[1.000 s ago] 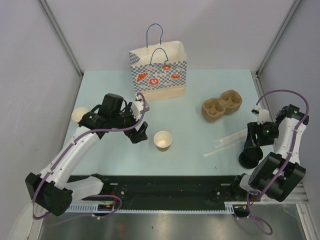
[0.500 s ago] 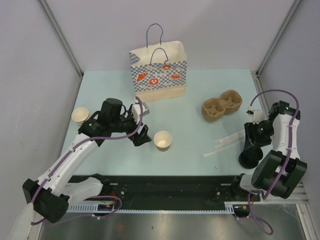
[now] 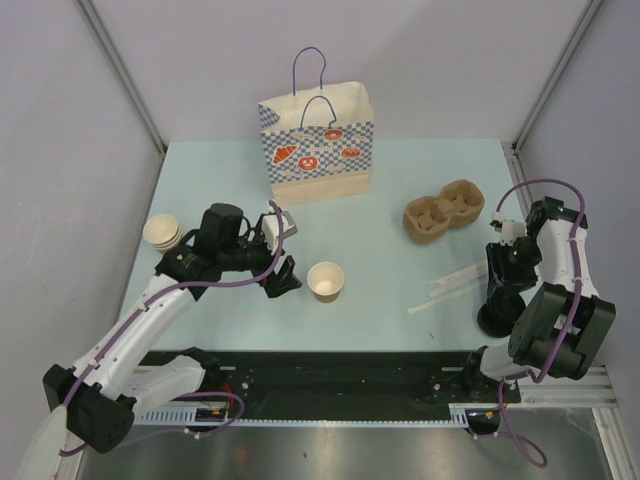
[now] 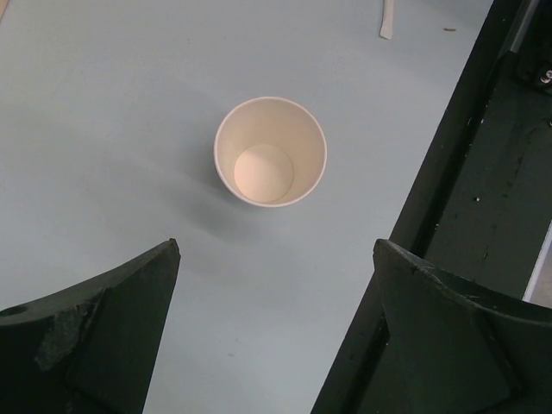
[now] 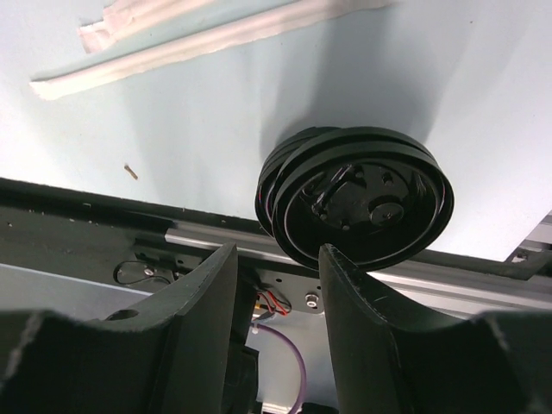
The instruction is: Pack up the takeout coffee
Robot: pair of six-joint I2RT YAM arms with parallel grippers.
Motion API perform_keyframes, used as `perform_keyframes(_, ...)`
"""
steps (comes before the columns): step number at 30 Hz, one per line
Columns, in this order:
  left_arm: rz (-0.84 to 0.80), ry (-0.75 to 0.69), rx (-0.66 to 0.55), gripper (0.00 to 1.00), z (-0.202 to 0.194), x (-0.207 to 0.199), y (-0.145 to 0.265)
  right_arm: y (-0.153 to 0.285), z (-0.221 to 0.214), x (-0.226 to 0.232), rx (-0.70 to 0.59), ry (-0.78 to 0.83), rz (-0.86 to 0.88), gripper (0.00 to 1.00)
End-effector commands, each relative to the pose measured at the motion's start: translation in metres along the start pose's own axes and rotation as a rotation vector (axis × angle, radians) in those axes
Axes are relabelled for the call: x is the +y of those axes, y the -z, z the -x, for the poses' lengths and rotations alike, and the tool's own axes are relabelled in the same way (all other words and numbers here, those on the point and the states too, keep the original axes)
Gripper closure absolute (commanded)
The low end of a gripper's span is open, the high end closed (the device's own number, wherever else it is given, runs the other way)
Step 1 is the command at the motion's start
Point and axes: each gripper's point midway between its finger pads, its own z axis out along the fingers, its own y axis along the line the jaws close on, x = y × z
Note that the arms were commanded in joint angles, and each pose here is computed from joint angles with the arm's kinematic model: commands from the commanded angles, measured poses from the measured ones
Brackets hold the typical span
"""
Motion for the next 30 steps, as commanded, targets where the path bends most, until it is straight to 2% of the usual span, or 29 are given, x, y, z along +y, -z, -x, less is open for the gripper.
perform_keyframes(1, -0.009, -0.032, -0.038, 0.00, 0.007, -0.003, 0.000, -0.004, 0.006, -0.001, -0.009, -0.021, -0.035, 0.53)
perform_keyframes(22, -0.022, -0.023, -0.032, 0.01, 0.004, -0.002, -0.006, -0.026, -0.004, -0.002, 0.035, -0.036, -0.095, 0.61)
perform_keyframes(27, -0.019, -0.023, -0.022, 0.00, 0.001, -0.001, -0.007, -0.030, -0.006, 0.001, 0.049, -0.038, -0.090, 0.66)
perform_keyframes(30, -0.019, -0.025, -0.021, 0.01, 0.000, -0.001, -0.007, -0.031, -0.007, 0.001, 0.053, -0.038, -0.090, 0.72)
